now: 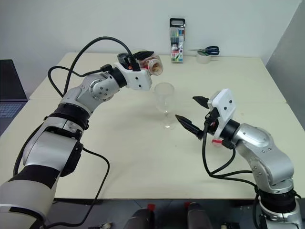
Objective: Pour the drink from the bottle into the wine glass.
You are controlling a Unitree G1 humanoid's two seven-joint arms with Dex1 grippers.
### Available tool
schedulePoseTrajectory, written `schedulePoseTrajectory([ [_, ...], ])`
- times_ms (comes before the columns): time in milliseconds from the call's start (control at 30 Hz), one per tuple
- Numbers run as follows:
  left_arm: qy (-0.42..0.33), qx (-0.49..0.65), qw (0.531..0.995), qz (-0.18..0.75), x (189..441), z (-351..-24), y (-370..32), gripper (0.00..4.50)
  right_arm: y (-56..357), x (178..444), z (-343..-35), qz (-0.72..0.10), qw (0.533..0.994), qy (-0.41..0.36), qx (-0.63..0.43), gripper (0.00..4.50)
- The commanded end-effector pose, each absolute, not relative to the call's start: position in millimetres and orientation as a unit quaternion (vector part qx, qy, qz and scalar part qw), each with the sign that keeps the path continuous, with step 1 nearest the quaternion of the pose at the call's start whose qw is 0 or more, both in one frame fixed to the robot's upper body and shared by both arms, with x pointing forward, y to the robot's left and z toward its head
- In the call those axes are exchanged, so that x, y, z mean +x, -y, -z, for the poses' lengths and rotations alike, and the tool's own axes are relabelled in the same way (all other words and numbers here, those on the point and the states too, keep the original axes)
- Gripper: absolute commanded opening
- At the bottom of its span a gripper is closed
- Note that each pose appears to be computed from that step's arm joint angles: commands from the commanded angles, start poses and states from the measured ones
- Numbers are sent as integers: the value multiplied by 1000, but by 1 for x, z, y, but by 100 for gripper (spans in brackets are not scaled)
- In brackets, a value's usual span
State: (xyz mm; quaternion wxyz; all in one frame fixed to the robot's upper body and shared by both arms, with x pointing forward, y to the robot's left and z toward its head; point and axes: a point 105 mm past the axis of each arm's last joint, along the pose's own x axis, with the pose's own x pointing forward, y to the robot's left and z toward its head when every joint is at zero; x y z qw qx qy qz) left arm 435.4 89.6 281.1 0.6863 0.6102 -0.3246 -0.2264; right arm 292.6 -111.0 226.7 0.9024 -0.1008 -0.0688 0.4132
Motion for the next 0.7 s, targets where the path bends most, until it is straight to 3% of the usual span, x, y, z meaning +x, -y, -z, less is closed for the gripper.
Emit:
schedulePoseTrajectory([
  [33, 362, 618, 667, 206, 430, -306, -85, 181, 117, 289, -242, -421, 897, 86, -99, 450],
  [700, 380, 665, 620, 172, 431, -313, -88, 181, 118, 291, -239, -418, 898, 81, -106, 450],
])
